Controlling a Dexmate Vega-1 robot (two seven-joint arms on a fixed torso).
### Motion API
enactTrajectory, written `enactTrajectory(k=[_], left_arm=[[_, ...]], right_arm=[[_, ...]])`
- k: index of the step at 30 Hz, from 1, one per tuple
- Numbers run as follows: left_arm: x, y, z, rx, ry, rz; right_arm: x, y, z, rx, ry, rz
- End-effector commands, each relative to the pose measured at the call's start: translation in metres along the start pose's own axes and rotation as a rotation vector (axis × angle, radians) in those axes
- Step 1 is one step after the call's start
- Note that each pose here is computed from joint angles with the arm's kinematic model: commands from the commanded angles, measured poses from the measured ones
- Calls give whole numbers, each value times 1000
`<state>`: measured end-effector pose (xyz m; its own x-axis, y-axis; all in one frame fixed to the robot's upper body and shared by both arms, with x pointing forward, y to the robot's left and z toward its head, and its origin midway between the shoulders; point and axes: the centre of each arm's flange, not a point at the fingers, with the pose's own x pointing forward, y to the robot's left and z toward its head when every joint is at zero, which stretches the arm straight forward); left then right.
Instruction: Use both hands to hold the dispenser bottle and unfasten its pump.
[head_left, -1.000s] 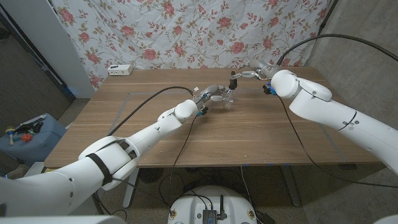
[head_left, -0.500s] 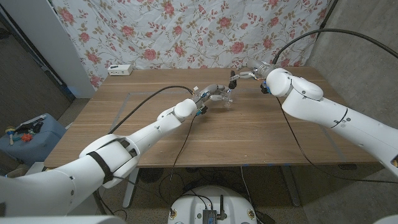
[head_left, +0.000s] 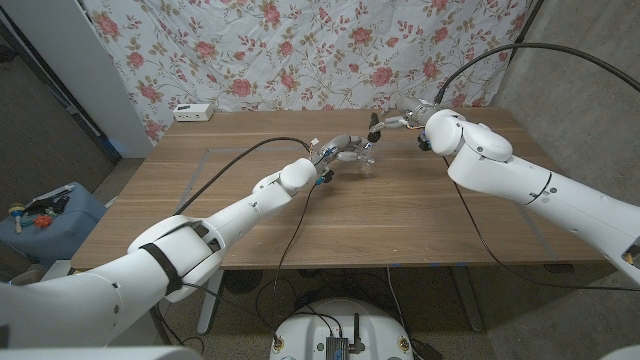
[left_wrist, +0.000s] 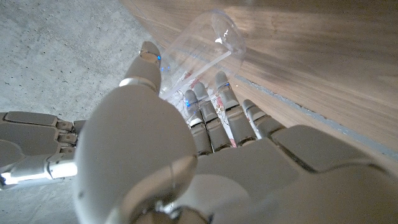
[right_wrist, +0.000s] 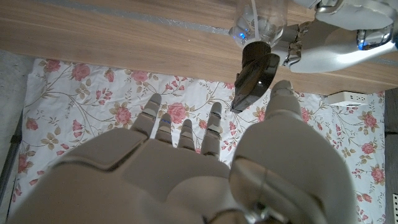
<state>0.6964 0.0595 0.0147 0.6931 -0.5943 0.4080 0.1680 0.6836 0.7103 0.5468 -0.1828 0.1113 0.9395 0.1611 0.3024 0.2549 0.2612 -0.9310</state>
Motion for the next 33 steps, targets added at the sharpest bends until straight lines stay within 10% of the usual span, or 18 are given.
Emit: enactTrajectory(k=[1, 33], left_arm=[[1, -3, 2, 2, 2, -5], [0, -10, 4, 1, 5, -4]], right_arm=[[0, 4, -1, -15, 11, 3], [-2, 6, -5, -24, 3, -15]])
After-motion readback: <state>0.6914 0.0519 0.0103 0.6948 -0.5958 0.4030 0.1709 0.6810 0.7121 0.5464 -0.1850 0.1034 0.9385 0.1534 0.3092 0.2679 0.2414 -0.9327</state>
